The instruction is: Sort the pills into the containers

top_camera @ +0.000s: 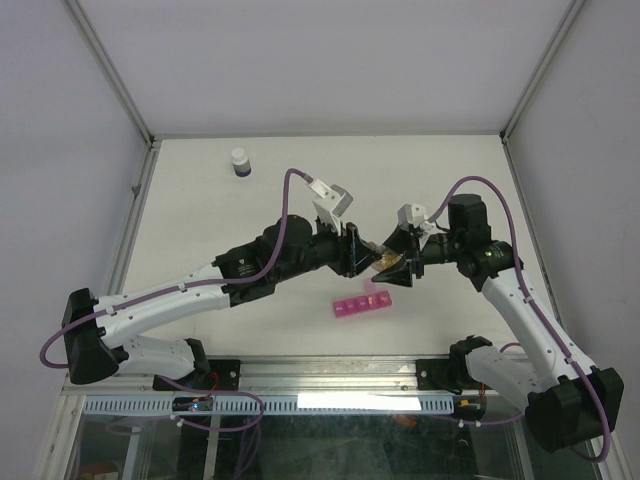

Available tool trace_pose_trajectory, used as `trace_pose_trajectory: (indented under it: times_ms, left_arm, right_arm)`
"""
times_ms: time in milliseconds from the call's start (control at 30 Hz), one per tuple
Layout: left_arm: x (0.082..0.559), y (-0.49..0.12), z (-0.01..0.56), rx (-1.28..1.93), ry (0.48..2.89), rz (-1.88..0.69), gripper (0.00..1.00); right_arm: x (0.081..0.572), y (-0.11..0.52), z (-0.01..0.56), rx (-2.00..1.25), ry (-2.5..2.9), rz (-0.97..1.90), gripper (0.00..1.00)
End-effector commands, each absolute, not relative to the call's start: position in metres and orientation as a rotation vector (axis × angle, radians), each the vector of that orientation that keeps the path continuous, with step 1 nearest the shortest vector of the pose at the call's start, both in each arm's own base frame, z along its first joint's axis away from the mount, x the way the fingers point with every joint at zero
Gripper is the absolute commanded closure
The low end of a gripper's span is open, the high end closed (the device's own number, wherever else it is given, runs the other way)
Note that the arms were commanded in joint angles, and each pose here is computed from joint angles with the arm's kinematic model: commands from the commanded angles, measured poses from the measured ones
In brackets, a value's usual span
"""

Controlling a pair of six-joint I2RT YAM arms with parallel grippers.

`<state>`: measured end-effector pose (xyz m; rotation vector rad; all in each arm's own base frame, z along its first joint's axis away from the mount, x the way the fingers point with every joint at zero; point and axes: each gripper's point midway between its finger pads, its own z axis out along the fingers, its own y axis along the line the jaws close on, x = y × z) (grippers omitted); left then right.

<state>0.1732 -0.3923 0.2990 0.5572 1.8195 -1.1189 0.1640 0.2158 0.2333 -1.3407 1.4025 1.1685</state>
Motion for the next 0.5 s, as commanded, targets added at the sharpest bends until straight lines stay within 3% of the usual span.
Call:
trace_pose_trajectory:
  times_ms: [0,167,333,467]
  left_arm:
    - [0.148,-0.406,0.33,0.705,1.711,-1.256,0.72]
    - [0.128,-0.414,0.316,0.972,1.573,-1.305,0.71]
    - [0.098,-0.411,0.298,1.375,1.175,-1.265,0.68]
    - [0.089,-0.403,0.286,1.594,0.845,-1.166,0.57]
  right_arm:
    - [0.171,0.218,0.255,-1.355,1.318,1.116,1.0]
    - [0.17,0.218,0.257,-1.356,1.312,1.117,1.0]
    - [0.169,0.218,0.257,-1.355,1.31,1.118,1.0]
    - [0.17,0.217,0.257,-1.354,1.311,1.117,1.0]
